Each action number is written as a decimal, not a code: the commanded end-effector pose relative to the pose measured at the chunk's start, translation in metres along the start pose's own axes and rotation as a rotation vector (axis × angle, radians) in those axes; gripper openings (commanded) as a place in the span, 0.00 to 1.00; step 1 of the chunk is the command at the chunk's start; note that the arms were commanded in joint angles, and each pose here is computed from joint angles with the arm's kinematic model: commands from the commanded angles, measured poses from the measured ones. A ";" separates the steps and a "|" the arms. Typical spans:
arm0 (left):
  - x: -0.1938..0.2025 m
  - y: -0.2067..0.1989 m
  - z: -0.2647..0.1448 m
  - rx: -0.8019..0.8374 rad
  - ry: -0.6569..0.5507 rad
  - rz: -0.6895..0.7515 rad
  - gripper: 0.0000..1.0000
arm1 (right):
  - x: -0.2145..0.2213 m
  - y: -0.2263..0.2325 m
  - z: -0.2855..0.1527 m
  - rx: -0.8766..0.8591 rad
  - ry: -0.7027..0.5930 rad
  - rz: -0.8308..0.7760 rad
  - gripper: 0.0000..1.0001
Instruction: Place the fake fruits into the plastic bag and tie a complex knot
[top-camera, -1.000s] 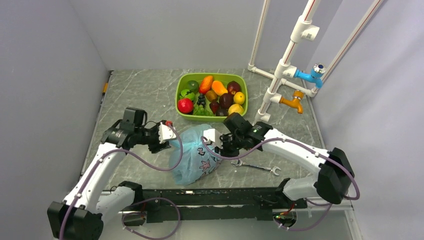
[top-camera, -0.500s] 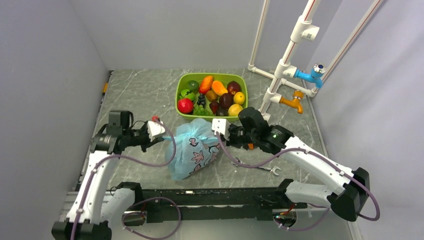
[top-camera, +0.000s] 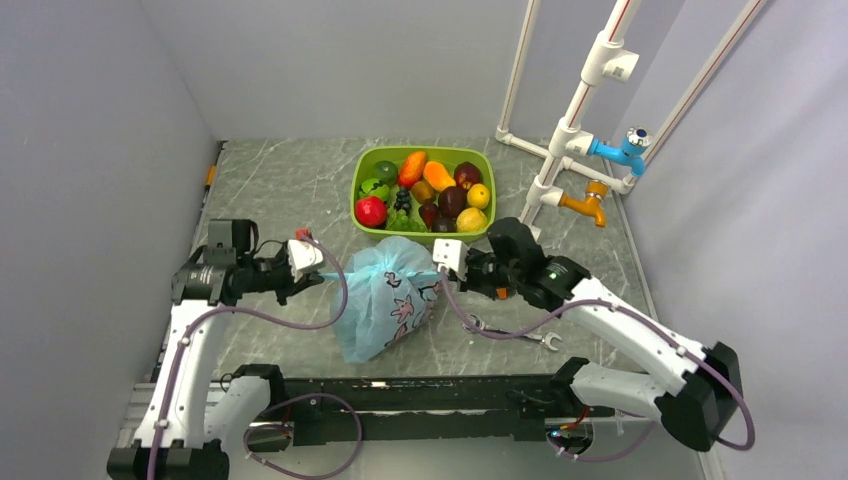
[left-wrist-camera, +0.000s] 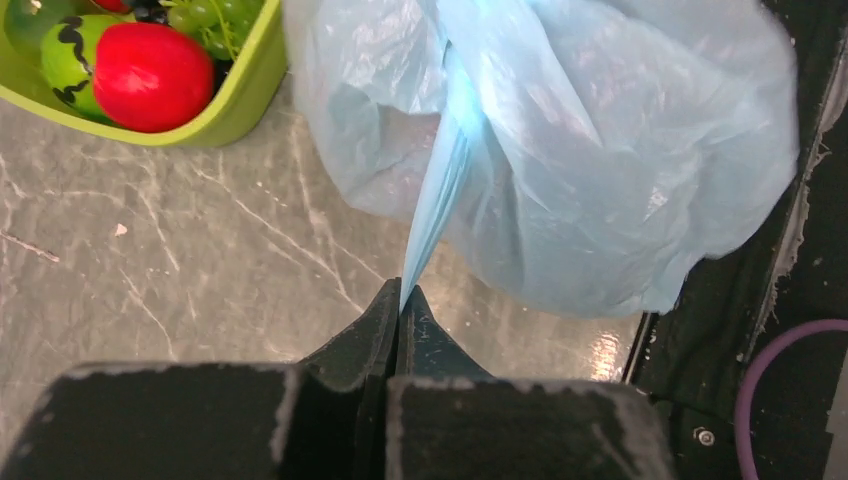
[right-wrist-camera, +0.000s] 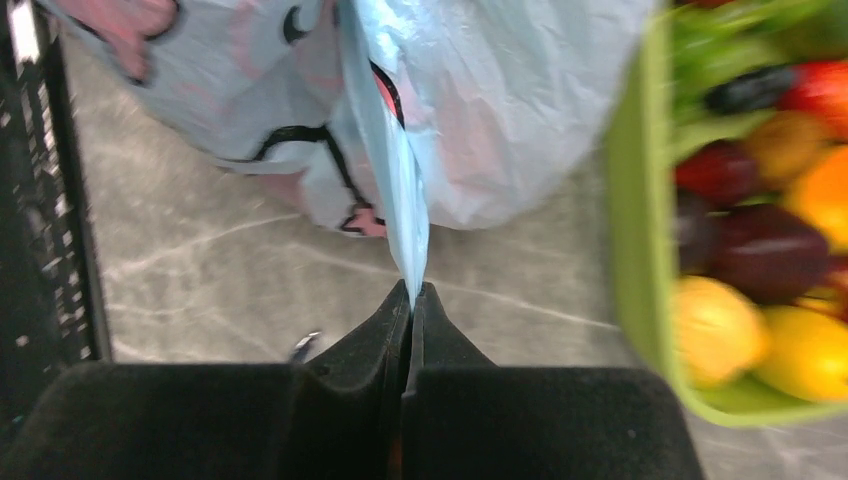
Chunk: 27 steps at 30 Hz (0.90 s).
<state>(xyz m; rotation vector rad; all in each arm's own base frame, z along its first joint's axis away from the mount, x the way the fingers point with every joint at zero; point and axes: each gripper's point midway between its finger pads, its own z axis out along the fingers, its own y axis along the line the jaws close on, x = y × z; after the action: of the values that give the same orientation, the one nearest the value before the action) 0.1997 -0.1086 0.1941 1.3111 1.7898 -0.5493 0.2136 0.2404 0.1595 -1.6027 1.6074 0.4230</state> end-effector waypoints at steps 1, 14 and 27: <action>0.082 0.000 -0.010 -0.070 0.280 -0.087 0.00 | 0.124 0.033 -0.035 -0.019 0.429 0.091 0.00; 0.098 -0.005 -0.013 -0.130 0.323 -0.113 0.00 | 0.102 0.021 -0.034 -0.002 0.384 0.131 0.00; 0.068 -0.023 0.004 -0.037 0.248 -0.151 0.22 | 0.057 0.003 -0.032 -0.021 0.231 0.155 0.40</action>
<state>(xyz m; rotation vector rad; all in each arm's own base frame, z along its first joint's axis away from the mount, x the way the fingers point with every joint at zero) 0.1684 -0.1013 0.1391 1.3183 1.9748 -0.6043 0.2099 0.2183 0.1314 -1.6330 1.7470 0.4610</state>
